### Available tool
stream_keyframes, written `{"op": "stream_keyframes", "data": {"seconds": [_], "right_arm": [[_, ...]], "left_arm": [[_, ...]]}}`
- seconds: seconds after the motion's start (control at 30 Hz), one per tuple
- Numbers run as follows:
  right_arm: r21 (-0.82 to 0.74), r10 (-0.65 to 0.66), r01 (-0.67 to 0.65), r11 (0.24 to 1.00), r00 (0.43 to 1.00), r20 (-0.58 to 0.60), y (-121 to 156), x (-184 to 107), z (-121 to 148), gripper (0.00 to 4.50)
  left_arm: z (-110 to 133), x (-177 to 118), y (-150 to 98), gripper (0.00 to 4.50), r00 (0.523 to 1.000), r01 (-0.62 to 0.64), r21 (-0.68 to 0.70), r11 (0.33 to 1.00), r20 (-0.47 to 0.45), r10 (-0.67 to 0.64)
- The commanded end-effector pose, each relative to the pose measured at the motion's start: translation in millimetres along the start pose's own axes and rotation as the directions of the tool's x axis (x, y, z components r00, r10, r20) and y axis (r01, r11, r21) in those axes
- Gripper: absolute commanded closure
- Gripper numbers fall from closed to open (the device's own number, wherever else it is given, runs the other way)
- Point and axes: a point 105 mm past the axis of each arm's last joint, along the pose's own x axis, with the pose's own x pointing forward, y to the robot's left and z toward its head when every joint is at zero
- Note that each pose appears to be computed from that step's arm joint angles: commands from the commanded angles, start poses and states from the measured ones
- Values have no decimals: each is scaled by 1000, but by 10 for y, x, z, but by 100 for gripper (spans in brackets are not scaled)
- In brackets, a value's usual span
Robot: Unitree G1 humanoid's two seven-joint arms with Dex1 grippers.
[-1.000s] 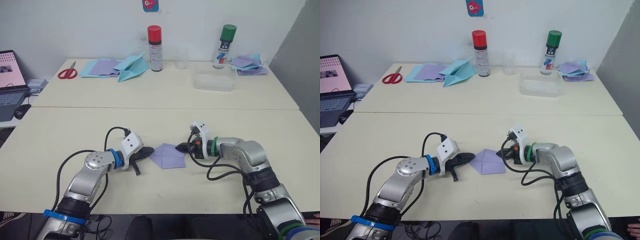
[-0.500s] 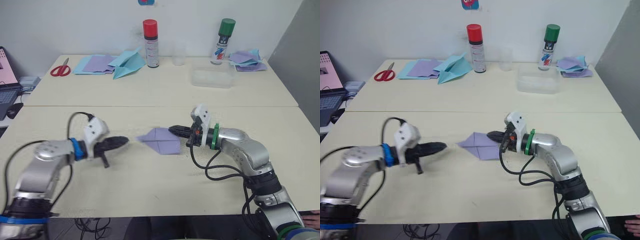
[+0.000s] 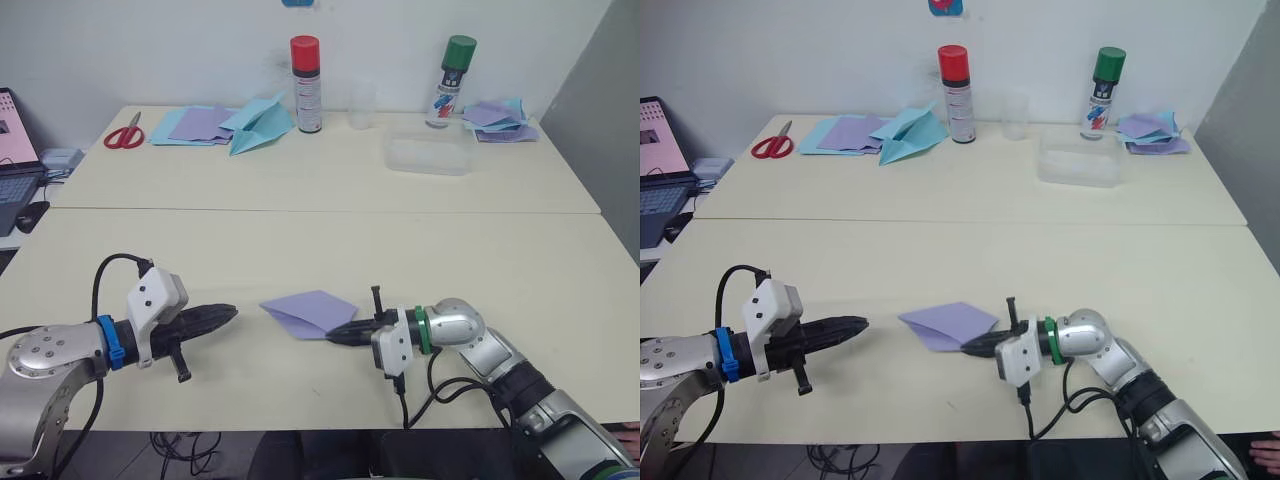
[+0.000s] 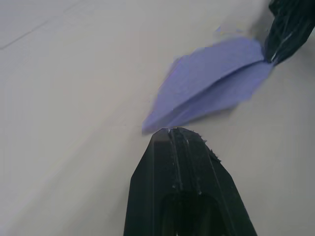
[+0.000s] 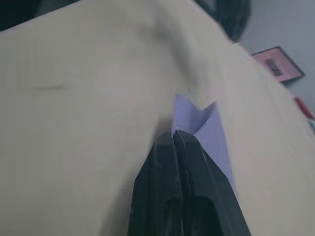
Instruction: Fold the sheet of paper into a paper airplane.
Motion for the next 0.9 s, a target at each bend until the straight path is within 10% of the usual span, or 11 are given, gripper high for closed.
{"op": "stream_keyframes", "data": {"seconds": [0.03, 0.27, 0.53, 0.8, 0.9], "right_arm": [[15, 54, -54, 998, 998, -28, 76, -80, -74, 429], [38, 36, -34, 999, 999, -38, -34, -302, -6, 217], [308, -190, 170, 936, 981, 36, -448, -360, 220, 217], [605, -250, 291, 741, 956, -154, -541, 66, -50, 447], [630, -181, 261, 732, 965, -189, -393, 150, -106, 447]], "left_arm": [[104, 36, -24, 450, 999, 4, 34, 999, 37, -5], [78, 190, -106, 450, 998, 45, 14, 999, 45, -45], [83, 484, -44, 450, 996, 27, -37, 999, 92, -24], [191, 703, -12, 450, 990, 42, -39, 998, 135, -36], [176, 710, 13, 450, 991, 41, -38, 998, 128, -36]]}}
